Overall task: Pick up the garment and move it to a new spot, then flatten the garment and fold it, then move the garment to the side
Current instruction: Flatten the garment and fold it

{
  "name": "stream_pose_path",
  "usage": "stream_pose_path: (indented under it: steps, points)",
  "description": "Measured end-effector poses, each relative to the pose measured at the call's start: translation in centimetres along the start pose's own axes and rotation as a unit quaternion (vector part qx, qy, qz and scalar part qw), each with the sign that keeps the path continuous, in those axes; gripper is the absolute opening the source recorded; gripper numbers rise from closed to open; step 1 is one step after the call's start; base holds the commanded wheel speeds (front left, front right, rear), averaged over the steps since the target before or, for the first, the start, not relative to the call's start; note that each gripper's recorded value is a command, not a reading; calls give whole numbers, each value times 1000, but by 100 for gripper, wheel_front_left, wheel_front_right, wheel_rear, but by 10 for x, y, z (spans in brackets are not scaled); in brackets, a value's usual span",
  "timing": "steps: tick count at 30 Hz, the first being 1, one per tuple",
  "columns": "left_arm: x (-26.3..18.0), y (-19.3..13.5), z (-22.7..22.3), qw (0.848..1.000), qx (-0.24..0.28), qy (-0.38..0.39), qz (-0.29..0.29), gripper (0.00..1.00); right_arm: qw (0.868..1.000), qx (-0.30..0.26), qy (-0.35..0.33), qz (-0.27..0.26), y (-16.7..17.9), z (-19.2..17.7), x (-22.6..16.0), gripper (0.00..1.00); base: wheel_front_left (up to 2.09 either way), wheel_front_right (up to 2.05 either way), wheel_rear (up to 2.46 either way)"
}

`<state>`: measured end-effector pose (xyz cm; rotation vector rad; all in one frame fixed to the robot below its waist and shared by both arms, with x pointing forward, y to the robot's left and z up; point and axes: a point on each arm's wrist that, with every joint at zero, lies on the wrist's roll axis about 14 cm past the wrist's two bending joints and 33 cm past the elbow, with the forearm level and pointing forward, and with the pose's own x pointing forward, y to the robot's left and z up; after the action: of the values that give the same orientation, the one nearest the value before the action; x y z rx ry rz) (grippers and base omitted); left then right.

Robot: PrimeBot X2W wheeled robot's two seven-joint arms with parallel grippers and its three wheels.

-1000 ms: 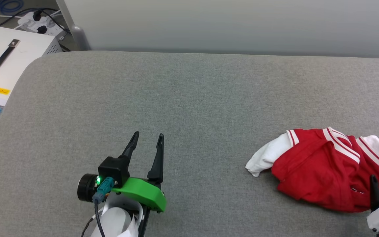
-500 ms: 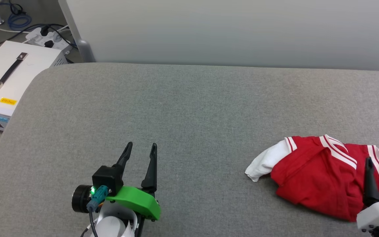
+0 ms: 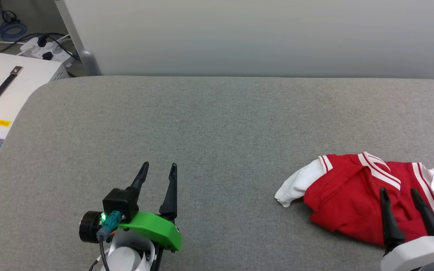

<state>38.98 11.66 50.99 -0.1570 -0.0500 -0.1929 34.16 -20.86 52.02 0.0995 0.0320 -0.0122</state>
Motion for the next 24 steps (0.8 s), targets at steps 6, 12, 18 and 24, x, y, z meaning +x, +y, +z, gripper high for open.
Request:
stream_pose_path:
  steps: [6, 12, 18, 24]
  points:
    - [2, 0, -5, 1000, 0, 8, 0, 100, 988, 16, 146, 48, 29, -52, -7, 100, 0, 0, 0]
    - [2, 6, -11, 1000, -1, 17, 9, 100, 962, -7, 254, 98, 43, -88, -8, 100, 0, 0, 0]
    - [5, 14, -15, 1000, -2, 21, 20, 100, 940, -31, 312, 136, 52, -114, 9, 100, 0, 0, 0]
    - [6, 24, -26, 999, -5, 33, 36, 100, 909, -24, 381, 170, 63, -158, 20, 0, 0, 0, 0]
